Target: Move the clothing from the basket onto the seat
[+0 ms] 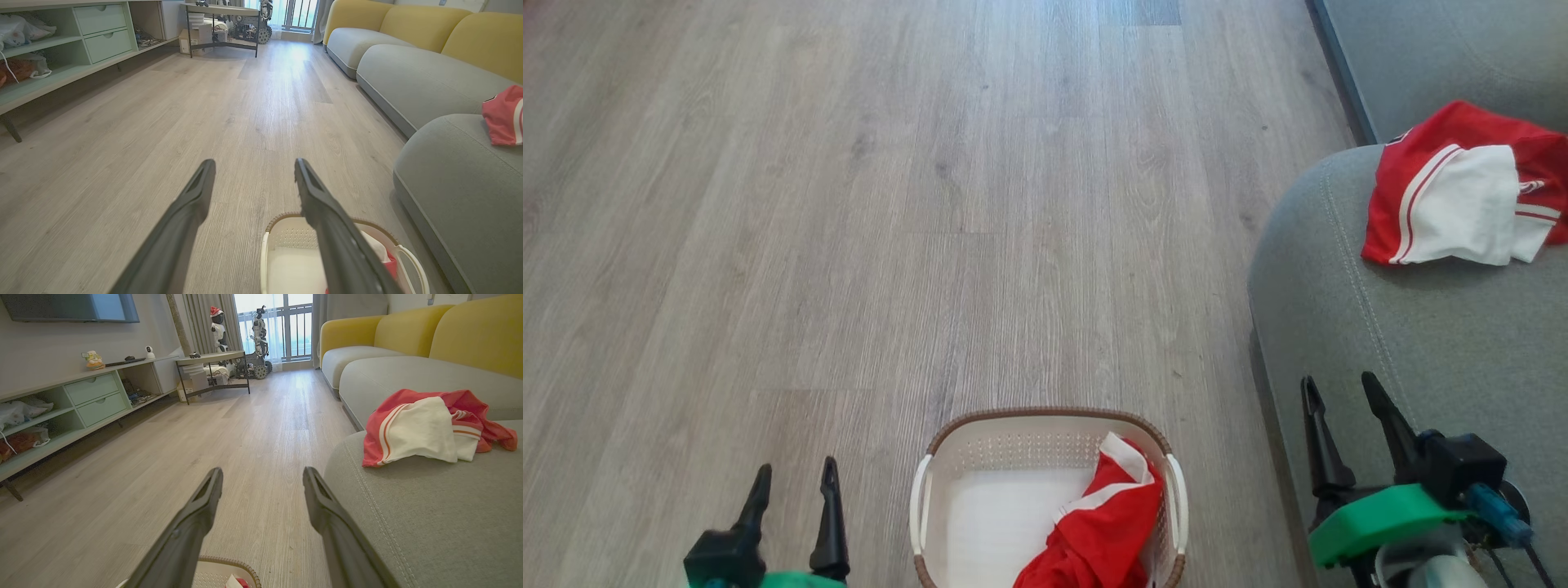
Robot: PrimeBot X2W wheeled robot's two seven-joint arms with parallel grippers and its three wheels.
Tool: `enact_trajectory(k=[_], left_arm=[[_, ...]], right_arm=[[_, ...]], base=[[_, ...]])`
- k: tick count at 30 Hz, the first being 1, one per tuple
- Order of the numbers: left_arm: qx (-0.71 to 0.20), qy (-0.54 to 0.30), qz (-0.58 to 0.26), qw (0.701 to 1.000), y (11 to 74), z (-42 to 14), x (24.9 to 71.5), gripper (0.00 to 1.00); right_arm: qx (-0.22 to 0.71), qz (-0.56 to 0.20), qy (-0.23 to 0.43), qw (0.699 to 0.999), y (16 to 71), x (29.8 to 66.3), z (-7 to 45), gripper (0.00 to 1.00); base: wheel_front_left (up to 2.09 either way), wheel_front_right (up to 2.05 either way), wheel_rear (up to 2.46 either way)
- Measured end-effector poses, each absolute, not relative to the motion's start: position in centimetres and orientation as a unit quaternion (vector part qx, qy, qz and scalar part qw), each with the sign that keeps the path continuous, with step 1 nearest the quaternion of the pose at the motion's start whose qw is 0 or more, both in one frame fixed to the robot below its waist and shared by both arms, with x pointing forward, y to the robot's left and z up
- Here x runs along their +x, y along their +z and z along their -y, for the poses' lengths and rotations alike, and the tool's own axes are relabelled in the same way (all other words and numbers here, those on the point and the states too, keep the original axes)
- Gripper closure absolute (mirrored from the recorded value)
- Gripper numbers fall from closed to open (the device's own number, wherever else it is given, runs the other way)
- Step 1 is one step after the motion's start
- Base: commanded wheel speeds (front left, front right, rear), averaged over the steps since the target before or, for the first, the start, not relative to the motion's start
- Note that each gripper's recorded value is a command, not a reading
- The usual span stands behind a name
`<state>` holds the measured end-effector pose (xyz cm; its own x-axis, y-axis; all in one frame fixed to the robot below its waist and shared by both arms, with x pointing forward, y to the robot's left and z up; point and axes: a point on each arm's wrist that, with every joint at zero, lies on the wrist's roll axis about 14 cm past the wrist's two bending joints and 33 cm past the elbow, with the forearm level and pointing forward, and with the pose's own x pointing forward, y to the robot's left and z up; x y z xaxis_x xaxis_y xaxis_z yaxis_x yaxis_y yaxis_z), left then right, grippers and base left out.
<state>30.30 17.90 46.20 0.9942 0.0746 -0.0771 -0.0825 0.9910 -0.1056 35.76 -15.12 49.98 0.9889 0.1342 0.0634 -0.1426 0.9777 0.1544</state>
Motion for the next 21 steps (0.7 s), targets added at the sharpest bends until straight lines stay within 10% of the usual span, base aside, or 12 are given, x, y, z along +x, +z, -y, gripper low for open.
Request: enact_trajectory(k=[21], left_arm=[[-0.051,0.042,-0.041,0.997,45.84,-18.07,30.49,0.0]], right_arm=[[0.08,0.018,0.068,0.994,49.46,35.93,15.18,0.0]], base=[[0.0,0.0,0.0]])
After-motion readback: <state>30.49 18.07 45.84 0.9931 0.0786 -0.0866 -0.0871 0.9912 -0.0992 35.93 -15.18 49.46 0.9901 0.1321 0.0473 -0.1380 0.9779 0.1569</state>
